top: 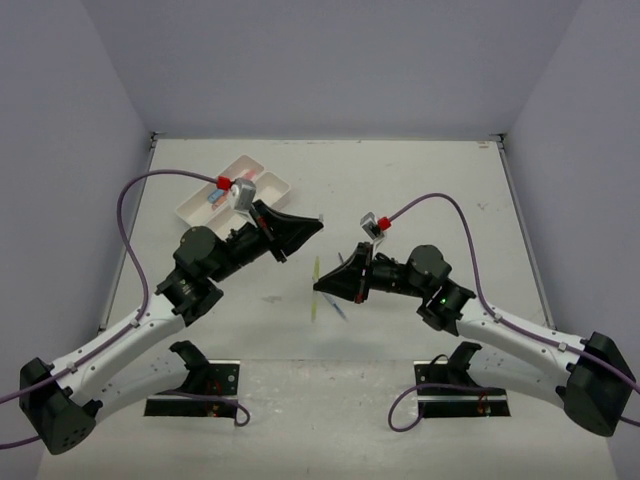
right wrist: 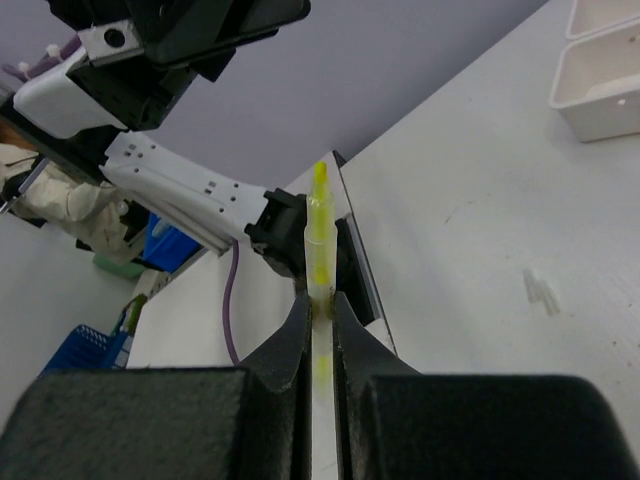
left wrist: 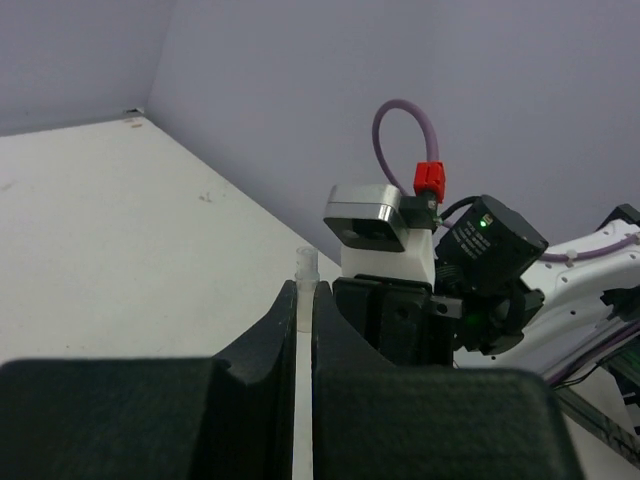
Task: Sort the stationery into containers
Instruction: Close the pen cap on the pen.
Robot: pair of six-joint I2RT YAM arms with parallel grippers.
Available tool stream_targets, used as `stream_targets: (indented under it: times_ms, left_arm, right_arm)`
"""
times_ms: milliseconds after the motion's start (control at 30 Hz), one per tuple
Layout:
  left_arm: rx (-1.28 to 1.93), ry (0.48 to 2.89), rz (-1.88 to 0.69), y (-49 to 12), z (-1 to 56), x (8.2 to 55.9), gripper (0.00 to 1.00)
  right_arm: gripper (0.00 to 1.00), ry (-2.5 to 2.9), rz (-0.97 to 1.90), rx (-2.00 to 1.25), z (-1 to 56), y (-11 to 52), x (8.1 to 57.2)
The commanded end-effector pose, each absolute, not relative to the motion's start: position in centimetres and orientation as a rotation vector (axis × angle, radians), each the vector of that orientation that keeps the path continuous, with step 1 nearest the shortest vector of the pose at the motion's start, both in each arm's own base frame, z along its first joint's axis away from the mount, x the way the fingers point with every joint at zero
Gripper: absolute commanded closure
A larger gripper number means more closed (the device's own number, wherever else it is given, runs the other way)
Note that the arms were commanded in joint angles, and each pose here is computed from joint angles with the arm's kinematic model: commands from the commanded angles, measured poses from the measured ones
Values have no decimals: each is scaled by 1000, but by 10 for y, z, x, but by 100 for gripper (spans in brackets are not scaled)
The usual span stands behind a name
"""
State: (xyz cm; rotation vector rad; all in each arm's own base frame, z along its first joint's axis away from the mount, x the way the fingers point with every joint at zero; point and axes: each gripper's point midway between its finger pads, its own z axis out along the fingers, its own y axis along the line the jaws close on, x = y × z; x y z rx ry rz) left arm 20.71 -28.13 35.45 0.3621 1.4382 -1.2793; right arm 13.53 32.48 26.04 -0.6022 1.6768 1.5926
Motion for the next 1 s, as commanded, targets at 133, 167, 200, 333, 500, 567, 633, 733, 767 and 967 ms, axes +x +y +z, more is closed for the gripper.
stream_targets:
  times_ms: [133,167,200,333,500,567,633,733,767,967]
  left_arm:
    - [443,1370,-1346,-279,371,184,100]
    - [439,1377,-1342,-278,370,185,100]
    - [436,1384,-1337,-277,370,185,100]
    - [435,1406,-1310,-275,365,186,100]
    - [443,1409,-1307,-276,367,187,100]
    - [452,1409,-1315,-278,367,187,100]
    - [453,1416,-1315,-280,366,188,100]
    - [456,1425,-1317,-281,362,188,100]
    - [457,1426,-1317,-281,361,188,100]
    - [456,1433,-1314,-282,357,189,100]
  right_arm:
    - [100,1575,1507,-598,298,327,150]
    - [100,1574,1503,-603,299,327,150]
    - [100,1574,1500,-611,300,326,149]
    - [100,1582,1498,-654,299,326,144]
    - [100,1580,1486,-666,303,324,143]
    - [100,1582,1485,-673,303,324,141]
    - [100,1576,1480,-670,305,323,142]
    - [100,1568,1471,-666,308,321,142]
    - [100,1563,1469,-667,309,320,142]
    - [100,1566,1456,-666,310,319,143]
